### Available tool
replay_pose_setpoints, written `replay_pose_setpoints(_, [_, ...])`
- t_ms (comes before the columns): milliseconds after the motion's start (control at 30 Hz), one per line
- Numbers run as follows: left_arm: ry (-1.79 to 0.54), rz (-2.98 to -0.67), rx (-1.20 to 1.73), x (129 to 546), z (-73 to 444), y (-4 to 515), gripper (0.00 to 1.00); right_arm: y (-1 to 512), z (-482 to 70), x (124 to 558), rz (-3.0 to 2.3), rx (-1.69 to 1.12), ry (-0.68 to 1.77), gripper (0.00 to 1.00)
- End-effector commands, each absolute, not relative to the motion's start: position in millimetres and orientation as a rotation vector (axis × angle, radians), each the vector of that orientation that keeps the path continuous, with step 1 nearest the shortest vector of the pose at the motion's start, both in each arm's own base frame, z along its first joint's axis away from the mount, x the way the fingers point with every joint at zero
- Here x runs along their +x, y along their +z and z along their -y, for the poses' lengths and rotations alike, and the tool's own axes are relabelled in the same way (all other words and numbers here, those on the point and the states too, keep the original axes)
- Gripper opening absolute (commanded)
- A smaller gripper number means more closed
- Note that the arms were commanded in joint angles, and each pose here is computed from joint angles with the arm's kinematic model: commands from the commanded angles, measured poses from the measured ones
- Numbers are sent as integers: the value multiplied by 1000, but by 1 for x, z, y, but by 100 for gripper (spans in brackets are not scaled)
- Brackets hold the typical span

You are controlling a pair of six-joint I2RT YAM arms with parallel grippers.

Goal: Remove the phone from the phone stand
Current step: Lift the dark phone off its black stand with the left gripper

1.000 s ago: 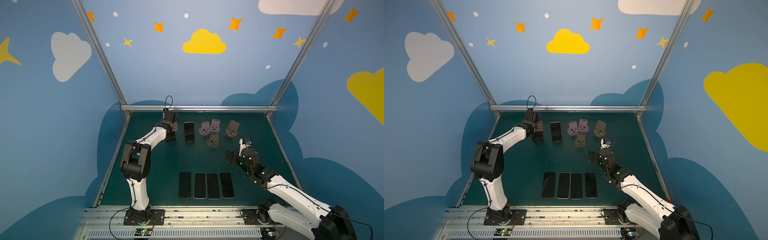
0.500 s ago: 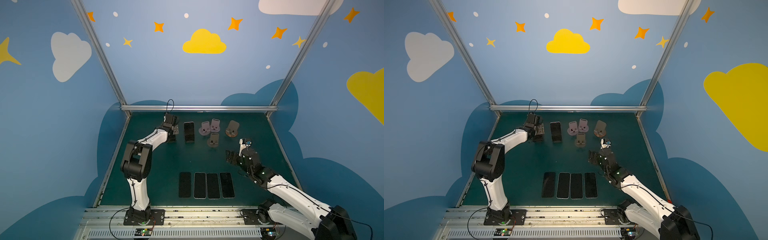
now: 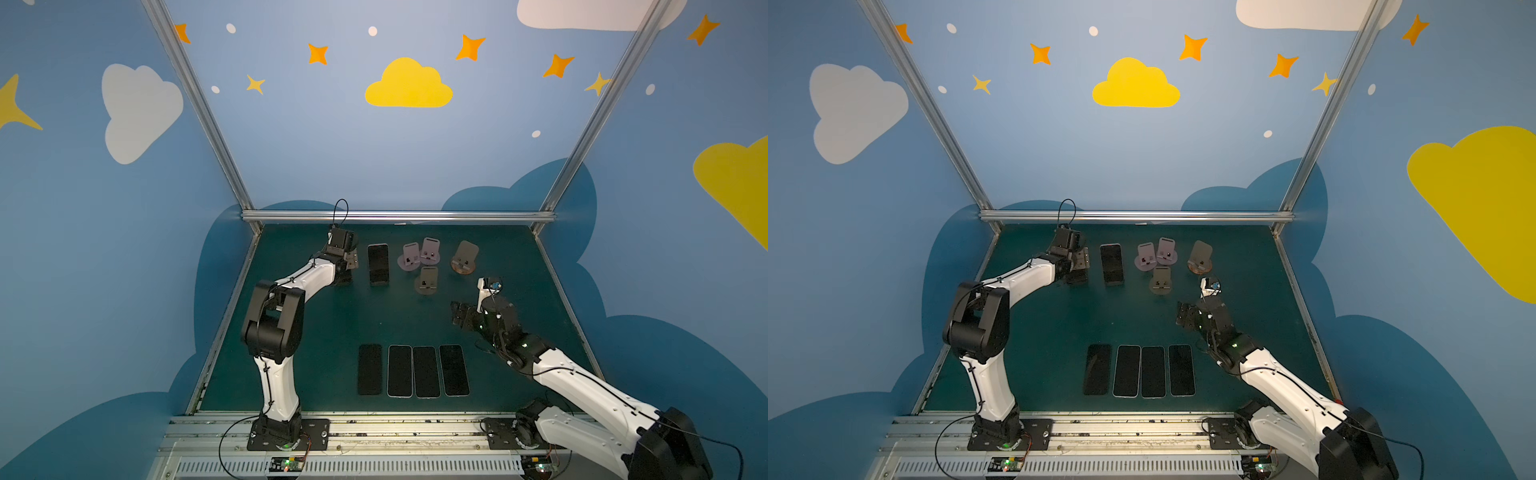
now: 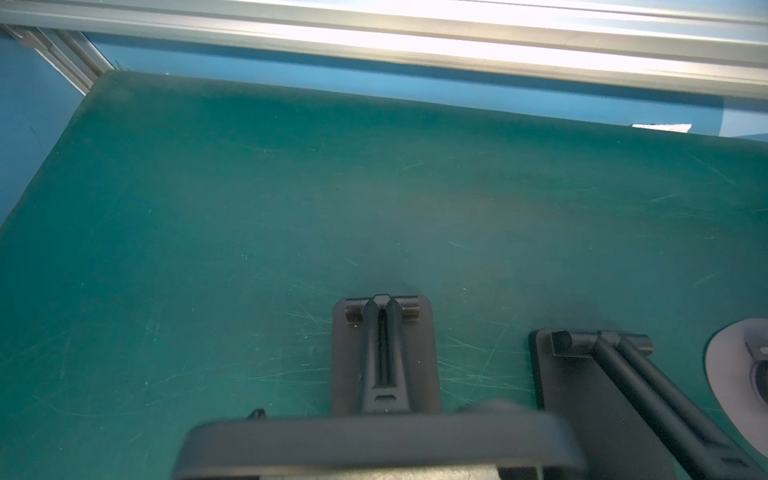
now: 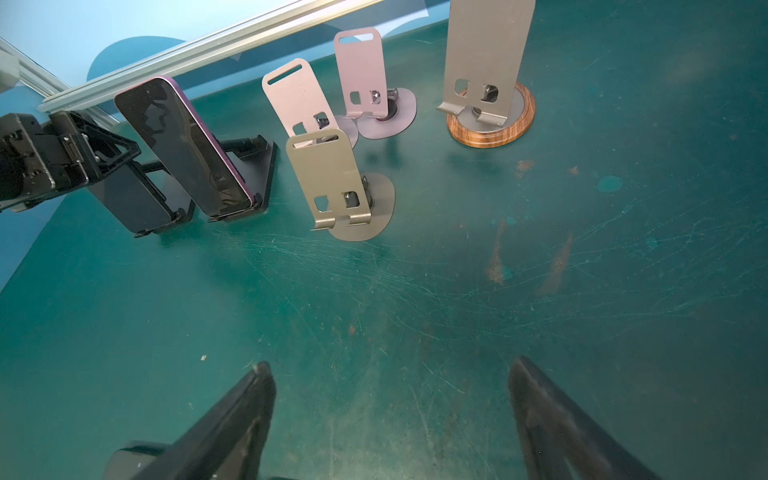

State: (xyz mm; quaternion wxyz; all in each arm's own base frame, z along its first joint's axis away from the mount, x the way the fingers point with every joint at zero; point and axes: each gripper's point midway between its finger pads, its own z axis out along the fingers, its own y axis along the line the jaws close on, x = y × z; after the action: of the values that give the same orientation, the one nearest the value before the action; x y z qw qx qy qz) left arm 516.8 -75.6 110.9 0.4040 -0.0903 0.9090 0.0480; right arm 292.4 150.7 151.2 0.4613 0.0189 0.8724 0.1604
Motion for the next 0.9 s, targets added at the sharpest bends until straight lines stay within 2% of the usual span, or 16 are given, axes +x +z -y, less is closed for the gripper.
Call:
replay_pose_setpoints(0, [130,-2254,-235,524,72,126,84,164,-155,297,-2116,38,404,88])
replay_pose_setpoints(433, [84,-2241,-235,531,68,129,76,164,-153,297,-2116,43,398,88])
replay_pose_setpoints(600, [75,-2249,-234,533,69,126,69,163,-154,298,-2118,42,398,88])
replay_pose_setpoints(867, [60,-2202,-222,523,67,158,68,164,-155,297,-2115,41,406,88])
